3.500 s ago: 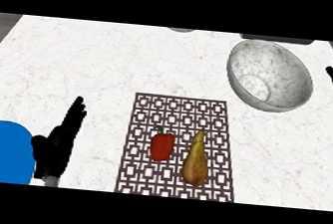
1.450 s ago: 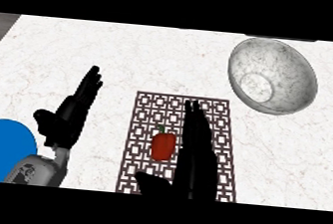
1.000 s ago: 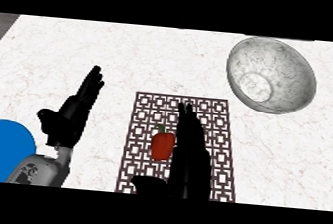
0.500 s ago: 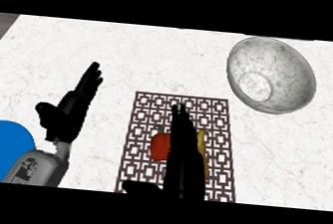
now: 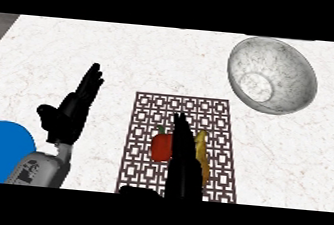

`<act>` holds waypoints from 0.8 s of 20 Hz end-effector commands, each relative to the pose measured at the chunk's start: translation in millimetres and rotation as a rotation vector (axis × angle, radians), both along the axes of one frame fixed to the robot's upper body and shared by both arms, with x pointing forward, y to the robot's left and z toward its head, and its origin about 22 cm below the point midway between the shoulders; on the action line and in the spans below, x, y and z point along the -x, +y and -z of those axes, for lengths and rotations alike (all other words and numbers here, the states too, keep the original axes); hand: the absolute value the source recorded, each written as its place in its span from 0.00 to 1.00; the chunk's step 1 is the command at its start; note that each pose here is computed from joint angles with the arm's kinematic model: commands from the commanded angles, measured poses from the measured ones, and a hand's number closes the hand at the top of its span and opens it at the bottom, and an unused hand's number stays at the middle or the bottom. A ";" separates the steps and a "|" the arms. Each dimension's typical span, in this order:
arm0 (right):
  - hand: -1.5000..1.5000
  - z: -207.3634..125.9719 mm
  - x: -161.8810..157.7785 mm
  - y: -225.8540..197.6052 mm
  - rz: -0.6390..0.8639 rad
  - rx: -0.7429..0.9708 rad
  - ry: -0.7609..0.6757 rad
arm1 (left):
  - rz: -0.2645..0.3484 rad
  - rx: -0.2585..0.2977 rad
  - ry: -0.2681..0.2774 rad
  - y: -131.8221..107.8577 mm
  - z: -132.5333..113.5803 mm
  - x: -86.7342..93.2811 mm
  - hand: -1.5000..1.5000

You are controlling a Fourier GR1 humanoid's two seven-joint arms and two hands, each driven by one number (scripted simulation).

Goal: Pick the bell pepper from the placemat and place it in the bowl

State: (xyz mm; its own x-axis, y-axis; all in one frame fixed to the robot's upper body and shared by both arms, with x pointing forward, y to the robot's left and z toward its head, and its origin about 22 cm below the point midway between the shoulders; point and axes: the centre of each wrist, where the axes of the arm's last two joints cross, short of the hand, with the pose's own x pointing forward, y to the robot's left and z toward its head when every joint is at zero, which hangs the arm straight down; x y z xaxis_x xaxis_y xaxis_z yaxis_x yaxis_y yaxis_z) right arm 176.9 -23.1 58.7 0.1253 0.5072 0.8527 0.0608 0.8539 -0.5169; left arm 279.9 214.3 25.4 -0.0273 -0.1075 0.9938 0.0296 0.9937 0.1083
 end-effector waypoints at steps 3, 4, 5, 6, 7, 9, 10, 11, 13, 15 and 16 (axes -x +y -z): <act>0.00 17.7 -17.9 -0.2 0.117 -0.087 0.095 | 0.008 -0.014 -0.002 15.7 -4.1 20.2 0.50; 0.00 27.1 -7.9 3.5 0.110 -0.097 0.086 | 0.002 -0.016 -0.013 13.3 5.2 6.8 0.50; 0.00 30.5 -8.7 -5.9 0.115 -0.103 0.057 | 0.007 0.016 0.003 6.3 -1.9 0.7 0.50; 0.00 36.4 -13.5 6.5 0.107 -0.094 0.087 | 0.019 0.010 0.012 -7.2 -13.5 -0.9 0.50; 0.00 28.4 -31.9 7.1 0.117 -0.097 0.091 | 0.007 0.013 0.011 5.8 -12.5 -6.8 0.50; 0.00 42.7 -19.9 3.0 0.116 -0.076 0.100 | 0.011 -0.010 0.003 -4.2 0.8 15.3 0.50; 0.00 52.0 -15.0 4.0 0.104 -0.061 0.093 | -0.002 0.007 -0.004 -11.1 14.1 2.0 0.50; 0.00 37.9 -20.4 5.1 0.129 -0.050 0.116 | 0.003 -0.006 0.013 -3.6 -6.3 7.6 0.50; 0.00 45.7 -18.7 2.9 0.149 0.016 0.142 | 0.000 -0.005 0.010 -7.2 2.4 3.8 0.50; 0.00 48.9 -31.7 0.3 0.163 0.079 0.158 | 0.000 0.001 0.001 -10.4 5.8 16.4 0.50; 0.00 74.0 -27.9 4.4 0.183 0.069 0.167 | 0.000 -0.003 0.004 3.1 -7.8 -2.4 0.50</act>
